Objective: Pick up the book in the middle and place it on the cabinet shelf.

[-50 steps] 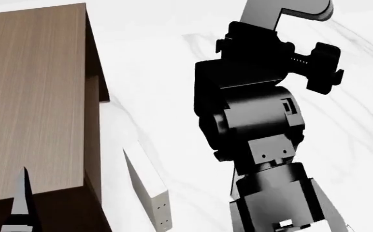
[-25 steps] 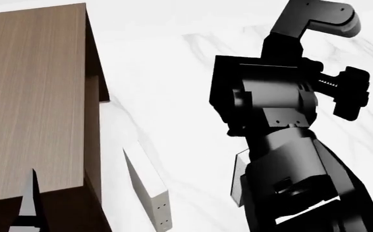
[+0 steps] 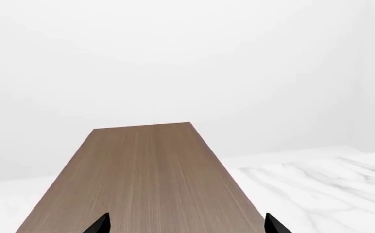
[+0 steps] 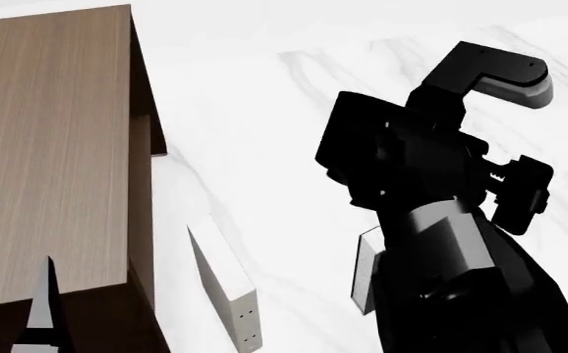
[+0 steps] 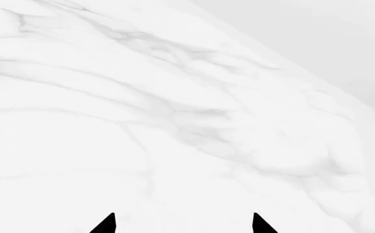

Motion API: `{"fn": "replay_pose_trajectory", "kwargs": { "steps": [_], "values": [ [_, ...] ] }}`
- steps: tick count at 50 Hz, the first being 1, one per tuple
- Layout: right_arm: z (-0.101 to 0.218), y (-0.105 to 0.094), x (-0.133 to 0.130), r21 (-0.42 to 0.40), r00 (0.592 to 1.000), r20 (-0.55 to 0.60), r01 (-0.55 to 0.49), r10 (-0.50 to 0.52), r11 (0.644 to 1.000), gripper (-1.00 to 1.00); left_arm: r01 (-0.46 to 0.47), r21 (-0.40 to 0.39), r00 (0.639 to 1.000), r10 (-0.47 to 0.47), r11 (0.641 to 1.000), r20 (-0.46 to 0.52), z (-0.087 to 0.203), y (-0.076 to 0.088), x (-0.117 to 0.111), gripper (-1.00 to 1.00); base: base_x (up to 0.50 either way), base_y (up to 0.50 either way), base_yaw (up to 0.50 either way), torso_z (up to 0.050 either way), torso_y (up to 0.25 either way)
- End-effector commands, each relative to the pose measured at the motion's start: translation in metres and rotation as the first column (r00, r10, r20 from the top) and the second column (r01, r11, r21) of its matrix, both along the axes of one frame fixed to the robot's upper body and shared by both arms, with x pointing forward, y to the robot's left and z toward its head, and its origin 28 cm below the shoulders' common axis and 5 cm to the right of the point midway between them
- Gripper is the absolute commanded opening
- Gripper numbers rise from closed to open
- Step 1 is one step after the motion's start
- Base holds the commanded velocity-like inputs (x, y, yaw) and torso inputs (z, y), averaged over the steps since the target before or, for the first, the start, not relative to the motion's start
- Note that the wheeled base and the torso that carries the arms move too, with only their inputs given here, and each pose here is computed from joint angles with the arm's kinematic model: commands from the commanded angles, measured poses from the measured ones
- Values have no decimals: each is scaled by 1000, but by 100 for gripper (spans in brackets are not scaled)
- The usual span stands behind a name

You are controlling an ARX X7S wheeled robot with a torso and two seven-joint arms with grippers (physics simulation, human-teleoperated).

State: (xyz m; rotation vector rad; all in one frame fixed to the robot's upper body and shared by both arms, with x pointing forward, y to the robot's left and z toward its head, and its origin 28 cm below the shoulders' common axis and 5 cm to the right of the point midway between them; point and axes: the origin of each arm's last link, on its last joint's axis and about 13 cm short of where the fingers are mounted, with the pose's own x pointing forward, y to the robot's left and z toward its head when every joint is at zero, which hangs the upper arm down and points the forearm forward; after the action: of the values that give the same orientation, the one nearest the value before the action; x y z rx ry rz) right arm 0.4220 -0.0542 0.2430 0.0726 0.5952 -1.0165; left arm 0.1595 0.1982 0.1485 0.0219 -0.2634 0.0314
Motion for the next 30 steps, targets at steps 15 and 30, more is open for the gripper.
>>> {"fn": "replay_pose_trajectory", "kwargs": {
  "steps": [15,30],
  "values": [
    [-3,9,-1,140,999,-3,-38,39,989,100,2,-8,1000,-2,1000,11,1,1,0,100,0,0,0,0,0],
    [0,13,-2,154,990,48,-137,131,979,100,-9,-13,1000,9,1000,15,4,4,-1,100,0,0,0,0,0]
  ]
}}
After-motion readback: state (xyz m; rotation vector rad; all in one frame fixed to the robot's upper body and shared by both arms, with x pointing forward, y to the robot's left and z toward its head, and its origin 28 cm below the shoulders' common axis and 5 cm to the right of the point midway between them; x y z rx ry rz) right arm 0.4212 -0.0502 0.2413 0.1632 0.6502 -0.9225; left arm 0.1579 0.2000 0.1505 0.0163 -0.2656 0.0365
